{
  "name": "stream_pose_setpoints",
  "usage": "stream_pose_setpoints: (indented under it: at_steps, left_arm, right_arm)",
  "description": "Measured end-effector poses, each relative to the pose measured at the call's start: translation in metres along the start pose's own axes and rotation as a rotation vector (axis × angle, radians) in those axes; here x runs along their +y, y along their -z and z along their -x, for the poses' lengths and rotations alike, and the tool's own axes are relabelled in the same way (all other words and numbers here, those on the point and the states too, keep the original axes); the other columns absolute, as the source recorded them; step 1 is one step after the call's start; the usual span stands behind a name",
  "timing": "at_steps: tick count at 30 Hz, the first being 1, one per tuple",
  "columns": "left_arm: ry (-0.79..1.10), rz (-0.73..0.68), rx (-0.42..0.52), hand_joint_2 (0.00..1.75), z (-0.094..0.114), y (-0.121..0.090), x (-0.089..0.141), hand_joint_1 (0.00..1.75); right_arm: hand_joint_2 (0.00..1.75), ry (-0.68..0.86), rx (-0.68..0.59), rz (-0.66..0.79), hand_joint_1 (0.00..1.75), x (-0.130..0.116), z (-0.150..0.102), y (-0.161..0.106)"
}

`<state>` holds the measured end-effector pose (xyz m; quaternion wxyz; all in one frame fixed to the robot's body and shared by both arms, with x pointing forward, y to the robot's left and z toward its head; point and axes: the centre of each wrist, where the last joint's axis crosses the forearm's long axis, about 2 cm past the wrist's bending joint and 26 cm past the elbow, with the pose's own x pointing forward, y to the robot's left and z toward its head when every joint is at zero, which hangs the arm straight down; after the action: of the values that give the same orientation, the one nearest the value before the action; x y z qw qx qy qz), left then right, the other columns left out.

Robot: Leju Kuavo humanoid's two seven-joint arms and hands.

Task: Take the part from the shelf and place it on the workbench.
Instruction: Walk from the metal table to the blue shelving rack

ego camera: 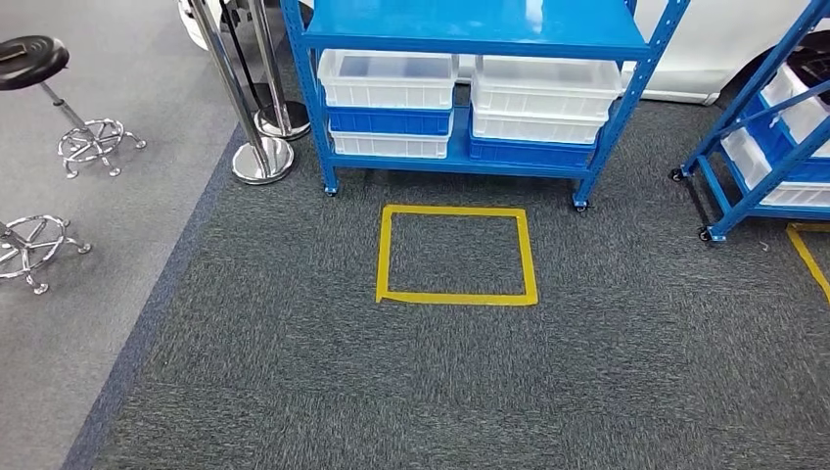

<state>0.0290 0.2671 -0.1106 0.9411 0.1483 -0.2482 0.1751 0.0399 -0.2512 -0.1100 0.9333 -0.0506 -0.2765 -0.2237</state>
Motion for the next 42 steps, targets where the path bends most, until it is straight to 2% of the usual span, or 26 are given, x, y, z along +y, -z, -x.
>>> stream_pose_setpoints:
  at_steps: [42]
  left_arm:
    - [0.001, -0.01, 0.005, 0.0, -0.003, 0.0012, -0.0011, 0.0]
  right_arm:
    - [0.0, -0.011, -0.005, -0.006, 0.0, 0.0017, -0.0028, 0.0014]
